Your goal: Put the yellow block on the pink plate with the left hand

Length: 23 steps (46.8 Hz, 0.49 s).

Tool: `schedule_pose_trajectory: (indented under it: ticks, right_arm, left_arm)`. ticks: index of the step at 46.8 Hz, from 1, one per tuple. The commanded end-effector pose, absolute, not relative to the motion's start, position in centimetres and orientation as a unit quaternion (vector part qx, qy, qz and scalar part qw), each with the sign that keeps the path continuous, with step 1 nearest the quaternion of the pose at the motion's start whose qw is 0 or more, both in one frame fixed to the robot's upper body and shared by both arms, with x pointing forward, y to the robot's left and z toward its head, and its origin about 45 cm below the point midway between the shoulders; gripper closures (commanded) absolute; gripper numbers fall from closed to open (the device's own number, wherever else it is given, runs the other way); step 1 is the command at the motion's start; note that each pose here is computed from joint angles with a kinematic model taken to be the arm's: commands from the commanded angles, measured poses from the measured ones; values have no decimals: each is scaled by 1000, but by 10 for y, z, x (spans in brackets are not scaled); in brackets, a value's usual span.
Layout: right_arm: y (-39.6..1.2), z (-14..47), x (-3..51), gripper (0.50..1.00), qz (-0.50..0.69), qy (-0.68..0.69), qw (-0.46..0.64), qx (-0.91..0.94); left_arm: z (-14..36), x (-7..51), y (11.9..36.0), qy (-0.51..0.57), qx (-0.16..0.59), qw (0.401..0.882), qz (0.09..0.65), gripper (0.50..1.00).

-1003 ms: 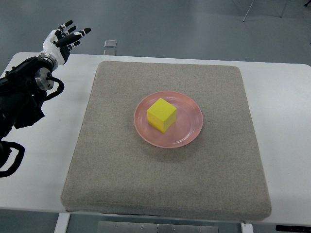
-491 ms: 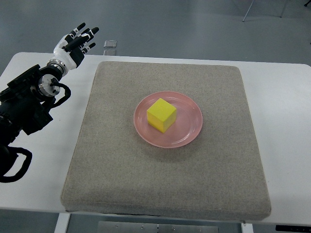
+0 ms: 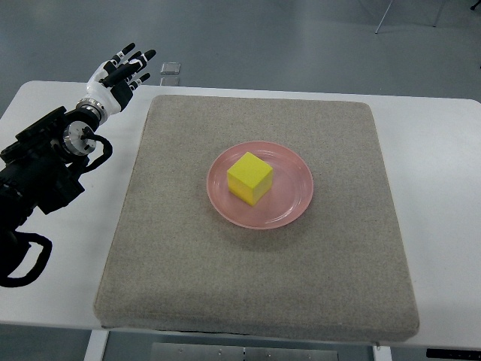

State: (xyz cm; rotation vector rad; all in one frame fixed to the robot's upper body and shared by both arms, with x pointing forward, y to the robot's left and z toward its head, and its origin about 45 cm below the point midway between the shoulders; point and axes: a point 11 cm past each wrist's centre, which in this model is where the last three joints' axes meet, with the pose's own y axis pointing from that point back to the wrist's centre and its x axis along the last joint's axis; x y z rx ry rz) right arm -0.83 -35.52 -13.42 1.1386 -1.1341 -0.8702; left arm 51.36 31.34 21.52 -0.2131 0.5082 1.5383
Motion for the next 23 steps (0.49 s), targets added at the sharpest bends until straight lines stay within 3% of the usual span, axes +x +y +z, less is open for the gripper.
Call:
schedule_pose_trajectory:
  ticks: [1,23]
  right_arm:
    - [-355,-134,-8,576,-377,-491,611,493]
    - [-355,-134,7,576,-362,-491,611,504]
  left_arm:
    - [215,514,314,227,-95,684,687,536]
    - [215,514,314,227,-96,683,687,536]
